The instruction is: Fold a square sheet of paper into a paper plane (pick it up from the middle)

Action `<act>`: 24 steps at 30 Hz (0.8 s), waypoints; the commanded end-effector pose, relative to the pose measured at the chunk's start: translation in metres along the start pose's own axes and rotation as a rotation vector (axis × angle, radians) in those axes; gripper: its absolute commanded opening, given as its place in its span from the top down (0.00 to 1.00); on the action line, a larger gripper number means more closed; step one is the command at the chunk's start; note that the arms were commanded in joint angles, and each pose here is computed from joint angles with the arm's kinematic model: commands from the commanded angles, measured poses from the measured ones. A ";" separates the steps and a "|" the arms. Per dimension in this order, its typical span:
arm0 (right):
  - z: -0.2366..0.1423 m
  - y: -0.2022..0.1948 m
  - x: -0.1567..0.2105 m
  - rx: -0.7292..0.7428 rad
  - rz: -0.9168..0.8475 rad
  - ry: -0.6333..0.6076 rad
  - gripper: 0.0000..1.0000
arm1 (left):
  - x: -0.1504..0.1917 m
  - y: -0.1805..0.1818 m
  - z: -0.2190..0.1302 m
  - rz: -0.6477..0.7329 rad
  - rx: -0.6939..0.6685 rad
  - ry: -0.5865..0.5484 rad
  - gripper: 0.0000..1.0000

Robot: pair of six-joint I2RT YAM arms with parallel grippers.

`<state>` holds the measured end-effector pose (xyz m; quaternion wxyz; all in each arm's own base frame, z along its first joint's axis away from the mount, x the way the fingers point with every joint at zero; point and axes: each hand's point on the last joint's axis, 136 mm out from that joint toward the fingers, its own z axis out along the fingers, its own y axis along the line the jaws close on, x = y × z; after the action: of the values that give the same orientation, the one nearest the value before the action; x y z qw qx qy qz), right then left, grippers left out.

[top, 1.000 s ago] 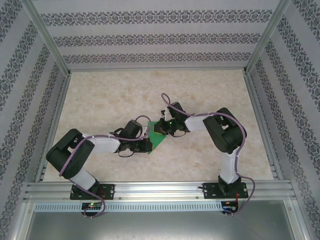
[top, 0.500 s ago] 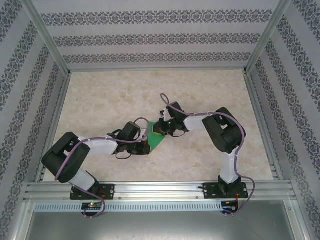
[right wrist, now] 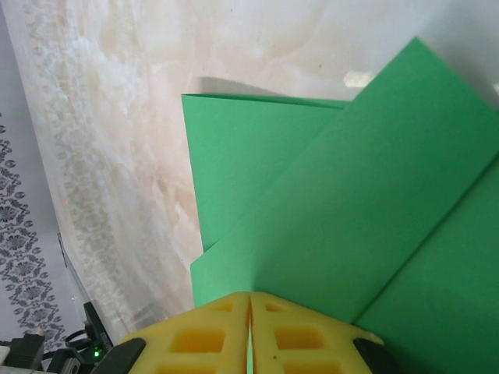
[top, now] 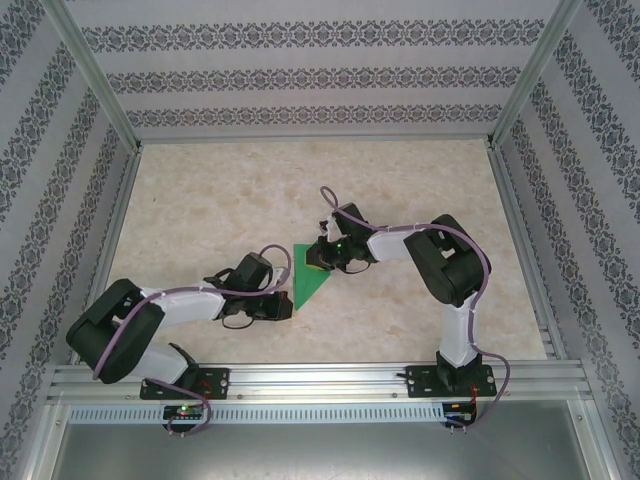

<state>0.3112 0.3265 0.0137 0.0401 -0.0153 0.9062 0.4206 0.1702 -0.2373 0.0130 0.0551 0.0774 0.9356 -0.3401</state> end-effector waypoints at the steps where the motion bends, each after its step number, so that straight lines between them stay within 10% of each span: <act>1: 0.009 -0.074 0.009 0.242 0.077 -0.015 0.90 | 0.093 0.052 -0.009 -0.210 -0.197 0.300 0.96; 15: 0.008 -0.049 0.003 0.194 0.039 -0.021 0.88 | -0.040 -0.028 -0.051 -0.089 -0.029 -0.126 0.95; 24: 0.006 -0.038 -0.002 0.167 0.034 -0.026 0.88 | -0.104 -0.051 -0.013 -0.027 -0.002 -0.112 0.95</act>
<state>0.3189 0.3263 0.0156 0.0506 -0.0112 0.9109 0.4094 0.2444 -0.2674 0.0669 0.0819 0.0315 0.9410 -0.3267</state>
